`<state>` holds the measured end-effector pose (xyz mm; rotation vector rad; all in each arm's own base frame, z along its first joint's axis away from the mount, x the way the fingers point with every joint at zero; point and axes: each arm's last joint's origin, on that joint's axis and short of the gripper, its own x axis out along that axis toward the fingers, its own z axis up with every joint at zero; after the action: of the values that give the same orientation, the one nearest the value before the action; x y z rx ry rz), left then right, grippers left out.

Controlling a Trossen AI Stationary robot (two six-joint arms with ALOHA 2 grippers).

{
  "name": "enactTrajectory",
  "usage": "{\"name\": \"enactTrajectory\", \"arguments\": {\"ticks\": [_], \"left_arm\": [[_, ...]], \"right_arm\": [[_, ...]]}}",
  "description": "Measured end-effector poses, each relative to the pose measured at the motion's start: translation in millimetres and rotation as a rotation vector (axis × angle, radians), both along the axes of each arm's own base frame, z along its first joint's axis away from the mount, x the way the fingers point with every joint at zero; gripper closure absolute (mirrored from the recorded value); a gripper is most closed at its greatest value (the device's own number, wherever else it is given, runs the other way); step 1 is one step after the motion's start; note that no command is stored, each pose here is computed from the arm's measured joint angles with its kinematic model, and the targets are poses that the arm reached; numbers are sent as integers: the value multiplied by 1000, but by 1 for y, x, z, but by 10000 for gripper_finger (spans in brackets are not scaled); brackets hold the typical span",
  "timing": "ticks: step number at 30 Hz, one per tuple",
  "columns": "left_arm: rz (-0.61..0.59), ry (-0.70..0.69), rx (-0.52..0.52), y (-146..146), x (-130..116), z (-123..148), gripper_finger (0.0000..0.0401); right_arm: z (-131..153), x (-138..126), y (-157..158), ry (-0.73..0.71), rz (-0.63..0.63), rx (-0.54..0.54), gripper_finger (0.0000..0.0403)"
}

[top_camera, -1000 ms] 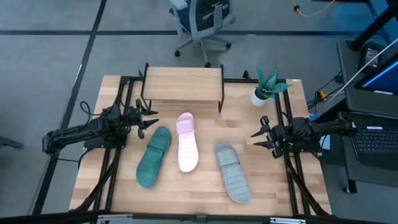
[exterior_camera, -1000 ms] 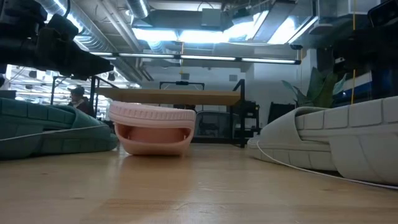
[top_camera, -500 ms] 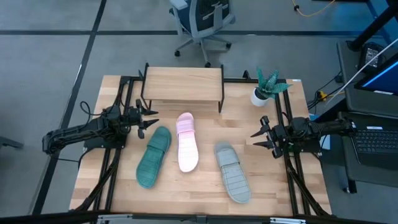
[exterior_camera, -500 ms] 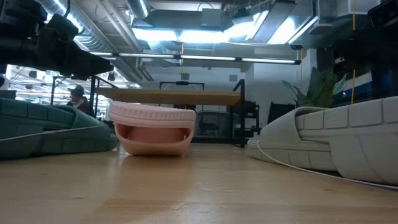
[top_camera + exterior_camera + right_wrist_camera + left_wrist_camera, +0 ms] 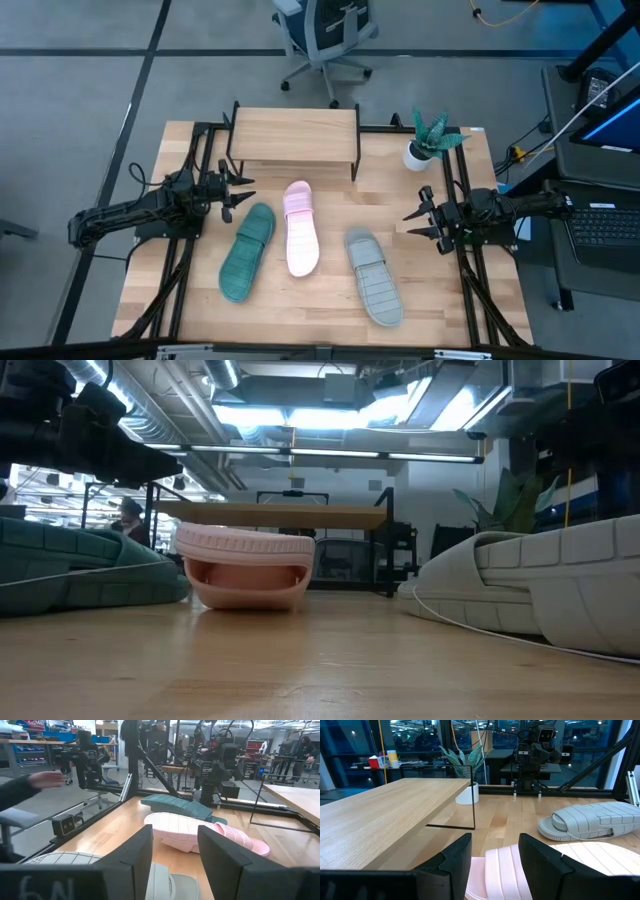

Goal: Pick and place slippers onto the shelf
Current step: Put the pair of gray slippers on the shelf

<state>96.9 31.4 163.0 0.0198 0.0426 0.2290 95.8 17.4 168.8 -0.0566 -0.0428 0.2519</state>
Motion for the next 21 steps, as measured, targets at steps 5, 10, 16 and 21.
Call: {"name": "enactTrajectory", "arguments": {"ticks": [5,10,16,21], "left_arm": [[0,0,0,0,0,0,244],[0,-3,1,0,0,0,244],[-1,-4,2,0,0,0,244],[3,-6,-1,0,0,1,244]], "right_arm": [[1,0,0,-27,-1,-45,244],[1,0,0,-26,-1,-47,244],[1,0,0,-26,-1,-47,244],[2,0,0,-42,-4,-62,244]]}}
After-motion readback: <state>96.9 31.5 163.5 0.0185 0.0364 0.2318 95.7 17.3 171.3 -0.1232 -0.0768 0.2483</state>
